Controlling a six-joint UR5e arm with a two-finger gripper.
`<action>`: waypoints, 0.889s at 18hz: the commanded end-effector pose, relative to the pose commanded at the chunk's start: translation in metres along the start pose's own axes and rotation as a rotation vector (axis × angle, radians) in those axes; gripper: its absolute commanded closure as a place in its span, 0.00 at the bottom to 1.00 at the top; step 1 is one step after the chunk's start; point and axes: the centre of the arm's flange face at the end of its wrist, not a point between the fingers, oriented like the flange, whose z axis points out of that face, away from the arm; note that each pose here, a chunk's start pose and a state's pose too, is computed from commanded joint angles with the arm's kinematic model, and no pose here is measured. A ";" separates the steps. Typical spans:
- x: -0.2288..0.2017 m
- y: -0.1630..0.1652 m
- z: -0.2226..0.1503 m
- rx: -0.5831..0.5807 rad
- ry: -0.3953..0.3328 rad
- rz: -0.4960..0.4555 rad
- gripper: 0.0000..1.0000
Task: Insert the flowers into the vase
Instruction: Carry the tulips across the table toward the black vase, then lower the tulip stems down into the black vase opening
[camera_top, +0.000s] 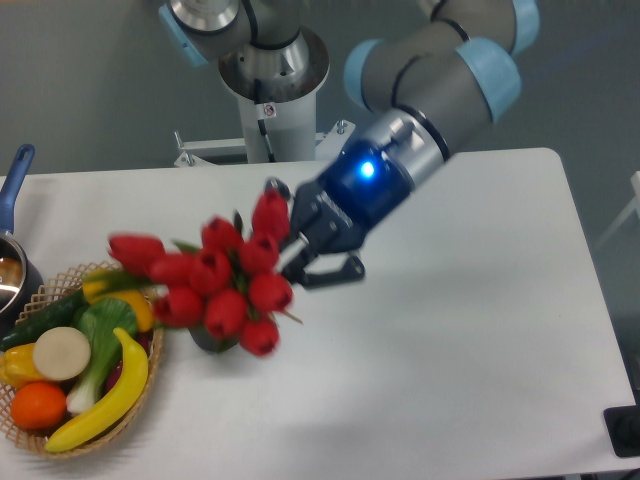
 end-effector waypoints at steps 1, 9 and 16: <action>0.008 0.000 0.001 0.003 0.006 0.004 0.95; 0.068 0.028 0.005 0.048 0.060 0.052 0.92; 0.078 0.057 0.010 0.044 0.070 0.061 0.90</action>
